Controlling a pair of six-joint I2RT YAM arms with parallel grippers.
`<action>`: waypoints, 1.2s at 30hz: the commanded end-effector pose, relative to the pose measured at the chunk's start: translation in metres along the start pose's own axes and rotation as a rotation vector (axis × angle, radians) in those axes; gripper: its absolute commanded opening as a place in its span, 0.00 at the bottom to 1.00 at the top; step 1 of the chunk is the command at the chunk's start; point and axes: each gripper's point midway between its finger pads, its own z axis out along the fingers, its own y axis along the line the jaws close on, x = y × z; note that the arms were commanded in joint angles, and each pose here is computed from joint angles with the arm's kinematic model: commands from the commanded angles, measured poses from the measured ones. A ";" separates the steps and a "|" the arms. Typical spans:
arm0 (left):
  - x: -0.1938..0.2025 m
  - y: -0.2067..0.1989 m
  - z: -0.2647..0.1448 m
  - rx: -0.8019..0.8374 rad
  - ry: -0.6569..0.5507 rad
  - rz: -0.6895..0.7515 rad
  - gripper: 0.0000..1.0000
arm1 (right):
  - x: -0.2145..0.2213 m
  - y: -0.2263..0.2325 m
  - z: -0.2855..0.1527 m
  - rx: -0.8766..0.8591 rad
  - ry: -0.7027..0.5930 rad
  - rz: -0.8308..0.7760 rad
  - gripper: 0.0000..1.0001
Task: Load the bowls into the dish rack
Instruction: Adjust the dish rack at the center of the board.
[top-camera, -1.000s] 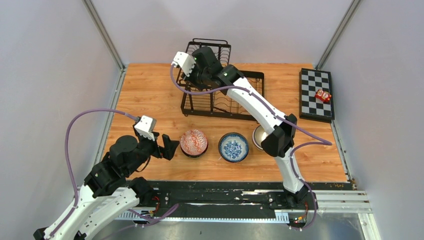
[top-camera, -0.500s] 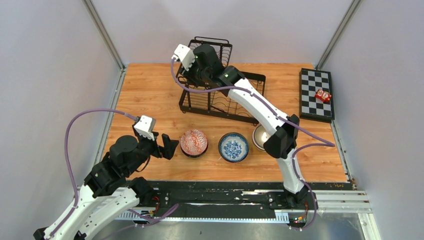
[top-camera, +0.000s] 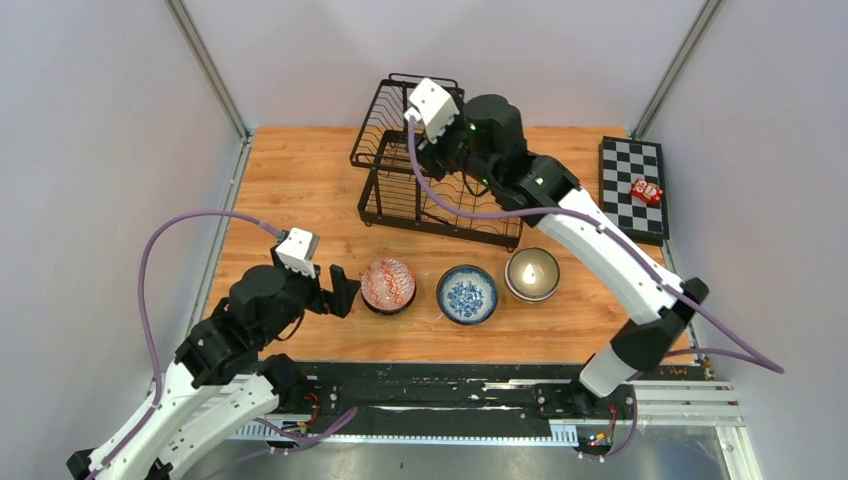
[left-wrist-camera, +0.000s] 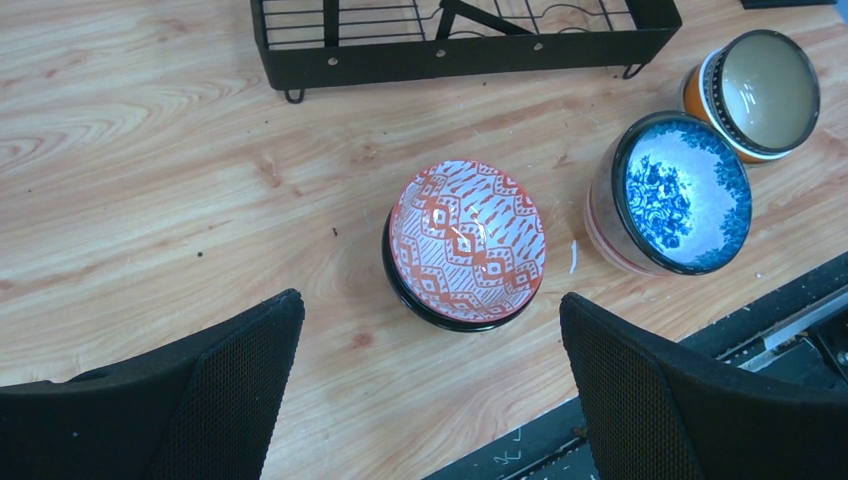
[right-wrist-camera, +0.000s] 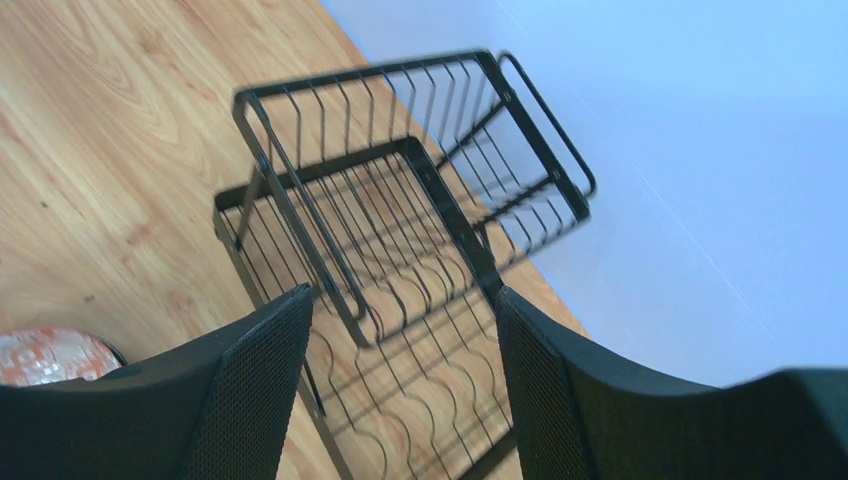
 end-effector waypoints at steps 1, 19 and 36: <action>0.000 0.000 0.004 -0.016 0.018 -0.011 1.00 | 0.029 -0.022 -0.032 0.154 0.086 -0.017 0.71; 0.005 -0.010 0.028 -0.029 0.052 -0.128 1.00 | 0.232 -0.047 -0.092 0.320 0.481 0.454 0.71; 0.018 -0.011 0.029 -0.022 0.084 -0.152 1.00 | 0.357 -0.062 -0.039 0.420 0.742 0.742 0.66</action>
